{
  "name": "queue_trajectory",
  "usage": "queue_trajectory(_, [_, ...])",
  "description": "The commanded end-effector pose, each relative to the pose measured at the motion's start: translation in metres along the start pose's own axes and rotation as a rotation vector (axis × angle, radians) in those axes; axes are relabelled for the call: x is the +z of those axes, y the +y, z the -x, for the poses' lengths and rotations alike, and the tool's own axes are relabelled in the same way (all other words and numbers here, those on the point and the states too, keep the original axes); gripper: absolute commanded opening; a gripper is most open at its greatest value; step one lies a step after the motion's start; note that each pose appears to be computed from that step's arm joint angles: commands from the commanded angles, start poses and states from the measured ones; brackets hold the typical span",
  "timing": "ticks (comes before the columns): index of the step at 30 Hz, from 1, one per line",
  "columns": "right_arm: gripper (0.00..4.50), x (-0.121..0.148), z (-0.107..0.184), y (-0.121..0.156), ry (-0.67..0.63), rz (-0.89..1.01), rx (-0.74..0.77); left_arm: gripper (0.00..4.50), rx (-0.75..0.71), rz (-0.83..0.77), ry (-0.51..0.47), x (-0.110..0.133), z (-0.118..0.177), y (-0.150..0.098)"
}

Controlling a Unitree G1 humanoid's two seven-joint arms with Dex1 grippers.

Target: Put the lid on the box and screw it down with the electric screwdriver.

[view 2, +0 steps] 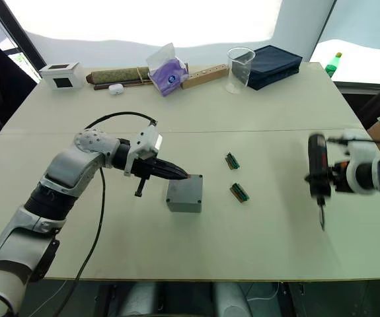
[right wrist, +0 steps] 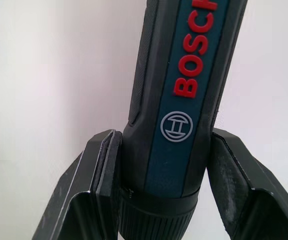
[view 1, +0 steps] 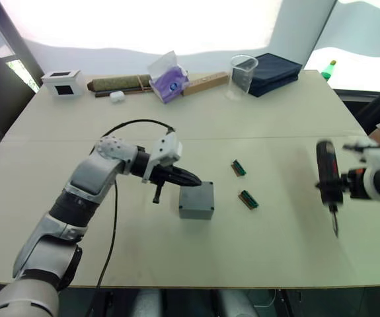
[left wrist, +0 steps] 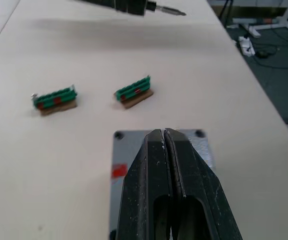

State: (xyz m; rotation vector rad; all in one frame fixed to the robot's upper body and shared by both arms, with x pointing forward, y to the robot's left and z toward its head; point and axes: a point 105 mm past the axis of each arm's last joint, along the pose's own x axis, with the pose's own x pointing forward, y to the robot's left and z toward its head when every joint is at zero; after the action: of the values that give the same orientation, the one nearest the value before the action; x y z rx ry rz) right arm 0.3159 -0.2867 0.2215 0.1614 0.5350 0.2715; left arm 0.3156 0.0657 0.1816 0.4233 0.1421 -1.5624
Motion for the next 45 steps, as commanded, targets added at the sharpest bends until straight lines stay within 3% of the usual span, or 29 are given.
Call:
queue_trajectory(1, [2.11, 0.064, 0.039, 0.074, -0.488, 0.228, 0.195, 0.00, 0.032, -0.020, -0.024, 0.009, 0.008, 0.006])
queue_trajectory(6, [2.11, 0.048, 0.039, 0.151, -0.700, 0.309, 0.435, 0.00, 0.002, -0.003, -0.002, 0.003, 0.004, 0.003])
queue_trajectory(12, [2.11, 0.013, 0.017, 0.201, -0.770, 0.414, 0.474, 0.00, -0.032, 0.005, 0.019, -0.002, -0.003, -0.002])
queue_trajectory(19, [2.11, -0.008, -0.009, 0.217, -0.804, 0.473, 0.433, 0.00, -0.004, -0.018, 0.045, -0.020, -0.018, -0.009])
queue_trajectory(32, [2.11, -0.025, -0.032, 0.203, -0.796, 0.501, 0.361, 0.00, 0.002, 0.002, 0.126, -0.047, -0.021, -0.012])
queue_trajectory(37, [2.11, -0.028, -0.032, 0.206, -0.789, 0.475, 0.377, 0.00, 0.005, 0.004, 0.127, -0.048, -0.021, -0.011])
queue_trajectory(45, [2.11, -0.010, -0.015, 0.215, -0.871, 0.471, 0.394, 0.00, 0.006, 0.011, 0.126, -0.049, -0.023, -0.010])
